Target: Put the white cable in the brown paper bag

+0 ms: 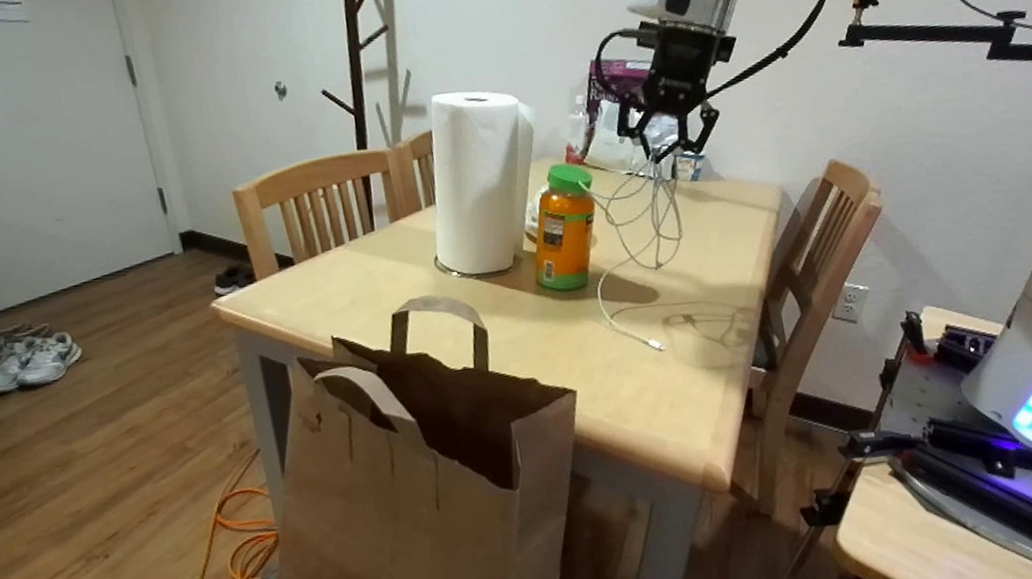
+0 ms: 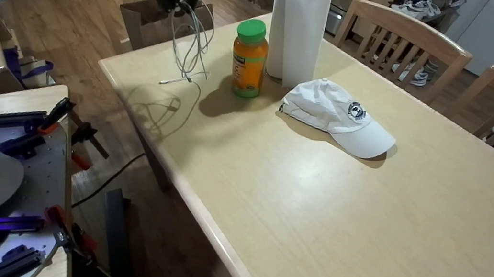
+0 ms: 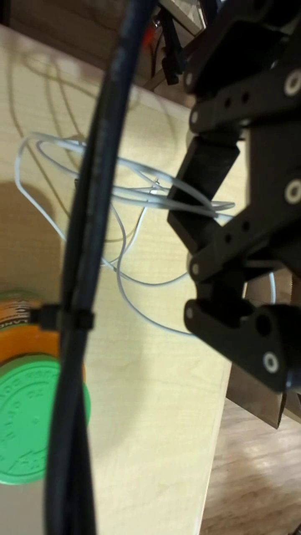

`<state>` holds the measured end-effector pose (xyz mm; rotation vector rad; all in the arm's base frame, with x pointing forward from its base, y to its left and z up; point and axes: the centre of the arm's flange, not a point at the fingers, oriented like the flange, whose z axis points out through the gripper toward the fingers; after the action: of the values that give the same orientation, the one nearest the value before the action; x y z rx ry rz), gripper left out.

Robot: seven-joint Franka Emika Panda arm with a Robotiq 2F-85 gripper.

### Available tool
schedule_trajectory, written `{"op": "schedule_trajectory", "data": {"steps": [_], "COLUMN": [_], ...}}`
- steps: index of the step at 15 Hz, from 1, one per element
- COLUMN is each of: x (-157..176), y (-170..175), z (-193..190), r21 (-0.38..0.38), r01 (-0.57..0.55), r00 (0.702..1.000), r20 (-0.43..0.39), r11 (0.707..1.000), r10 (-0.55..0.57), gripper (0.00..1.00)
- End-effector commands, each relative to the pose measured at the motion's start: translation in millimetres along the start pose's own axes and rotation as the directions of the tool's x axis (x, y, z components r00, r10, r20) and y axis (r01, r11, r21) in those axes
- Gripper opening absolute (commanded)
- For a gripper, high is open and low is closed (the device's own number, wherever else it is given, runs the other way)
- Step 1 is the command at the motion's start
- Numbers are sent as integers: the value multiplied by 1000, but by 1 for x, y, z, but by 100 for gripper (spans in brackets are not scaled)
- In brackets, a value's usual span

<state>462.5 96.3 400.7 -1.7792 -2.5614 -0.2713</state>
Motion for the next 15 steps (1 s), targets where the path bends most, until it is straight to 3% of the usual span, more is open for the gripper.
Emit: {"op": "schedule_trajectory", "data": {"steps": [1, 4, 7, 10, 13, 14, 15], "x": [4, 29, 66, 94, 108, 112, 113], "y": [9, 45, 77, 104, 116, 102, 105], "z": [-3, -21, -37, -41, -41, -42, -40], "r21": [-33, -97, -143, -225, -296, -250, -252], "r01": [45, 189, 322, 432, 533, 470, 479], "r00": [999, 980, 946, 901, 839, 881, 876], "r20": [8, 73, 97, 65, 67, 75, 72], "r11": [998, 977, 936, 873, 792, 847, 841], "r10": [-45, -183, -311, -429, -540, -467, -477], "gripper": [5, 5, 5, 5, 5, 5, 8]}}
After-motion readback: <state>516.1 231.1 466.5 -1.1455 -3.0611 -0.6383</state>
